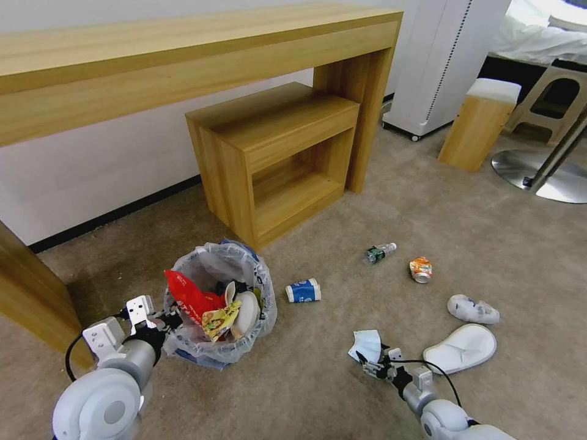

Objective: Pick up the trash bin and place the garbage on the floor into it.

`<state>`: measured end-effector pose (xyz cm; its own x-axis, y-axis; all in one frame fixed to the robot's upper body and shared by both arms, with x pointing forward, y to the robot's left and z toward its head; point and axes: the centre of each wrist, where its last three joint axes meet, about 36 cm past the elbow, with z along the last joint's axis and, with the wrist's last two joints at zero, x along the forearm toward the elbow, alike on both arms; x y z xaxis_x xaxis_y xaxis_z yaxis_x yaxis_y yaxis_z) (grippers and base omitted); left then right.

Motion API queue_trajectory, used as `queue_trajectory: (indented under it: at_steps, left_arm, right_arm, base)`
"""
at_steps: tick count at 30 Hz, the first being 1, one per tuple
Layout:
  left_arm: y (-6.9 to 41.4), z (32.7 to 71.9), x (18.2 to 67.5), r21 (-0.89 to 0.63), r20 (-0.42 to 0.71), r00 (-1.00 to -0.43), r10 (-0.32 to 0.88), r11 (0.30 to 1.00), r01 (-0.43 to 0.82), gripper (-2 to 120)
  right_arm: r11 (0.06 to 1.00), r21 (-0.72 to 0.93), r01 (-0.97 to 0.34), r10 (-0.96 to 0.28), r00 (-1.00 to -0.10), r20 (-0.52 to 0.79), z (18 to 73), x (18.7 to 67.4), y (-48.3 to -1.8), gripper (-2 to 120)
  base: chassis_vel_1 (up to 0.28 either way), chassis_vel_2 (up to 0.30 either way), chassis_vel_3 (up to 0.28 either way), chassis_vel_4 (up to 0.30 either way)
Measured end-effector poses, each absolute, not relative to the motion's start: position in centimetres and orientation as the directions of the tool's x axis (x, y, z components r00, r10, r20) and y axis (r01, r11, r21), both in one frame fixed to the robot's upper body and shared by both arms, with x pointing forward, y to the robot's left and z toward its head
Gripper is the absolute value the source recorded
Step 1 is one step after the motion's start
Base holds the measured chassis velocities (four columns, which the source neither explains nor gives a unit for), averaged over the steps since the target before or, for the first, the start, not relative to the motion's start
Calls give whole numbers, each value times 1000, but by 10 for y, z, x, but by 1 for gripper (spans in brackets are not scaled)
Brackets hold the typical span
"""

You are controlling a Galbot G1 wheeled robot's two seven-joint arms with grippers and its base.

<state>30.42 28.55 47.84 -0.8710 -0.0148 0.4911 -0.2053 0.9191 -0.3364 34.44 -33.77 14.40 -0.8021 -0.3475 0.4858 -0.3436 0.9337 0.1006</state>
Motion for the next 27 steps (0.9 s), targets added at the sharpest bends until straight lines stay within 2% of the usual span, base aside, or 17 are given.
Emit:
queue_trajectory:
  at_steps: [4, 7, 13, 15, 16, 19, 20, 23, 24, 27]
  left_arm:
    - [286, 479, 304, -336, 490, -871, -16, 919, -206, 0]
    - [285, 480, 303, -337, 489, -872, -15, 919, -204, 0]
    - [285, 480, 301, -336, 489, -872, -17, 919, -206, 0]
    - [285, 480, 302, -337, 487, -873, -18, 919, -206, 0]
    - [285, 480, 302, -337, 487, -873, -18, 919, -206, 0]
    - [285, 480, 301, -338, 484, -875, -19, 918, -207, 0]
    - [285, 480, 301, -338, 484, -875, -19, 918, -207, 0]
    - [283, 480, 301, -342, 484, -875, -14, 917, -204, 0]
    - [283, 480, 301, -342, 484, -875, -14, 917, -204, 0]
    - [283, 480, 301, -343, 484, -875, -13, 917, -203, 0]
  right_arm:
    - [933, 97, -346, -348, -803, 484, 143, 346, -336, 86]
    - [932, 93, -351, -350, -801, 485, 140, 345, -334, 80]
    - [928, 86, -362, -357, -801, 480, 138, 345, -331, 75]
    - [926, 81, -369, -361, -802, 476, 138, 345, -330, 65]
    - [926, 81, -369, -361, -802, 476, 138, 345, -330, 65]
    - [924, 73, -376, -364, -802, 474, 137, 344, -331, 52]
    - [924, 73, -376, -364, -802, 474, 137, 344, -331, 52]
    - [921, 67, -383, -368, -801, 472, 136, 342, -332, 37]
    - [921, 67, -383, -368, -801, 472, 136, 342, -332, 37]
    - [918, 57, -393, -372, -801, 469, 136, 341, -334, 24]
  base:
    - [0, 0, 0, 0]
    - [0, 0, 0, 0]
    - [0, 0, 0, 0]
    - [0, 0, 0, 0]
    - [0, 0, 0, 0]
    - [0, 0, 0, 0]
    - [0, 0, 0, 0]
    - [0, 0, 0, 0]
    - [0, 0, 0, 0]
    - [0, 0, 0, 0]
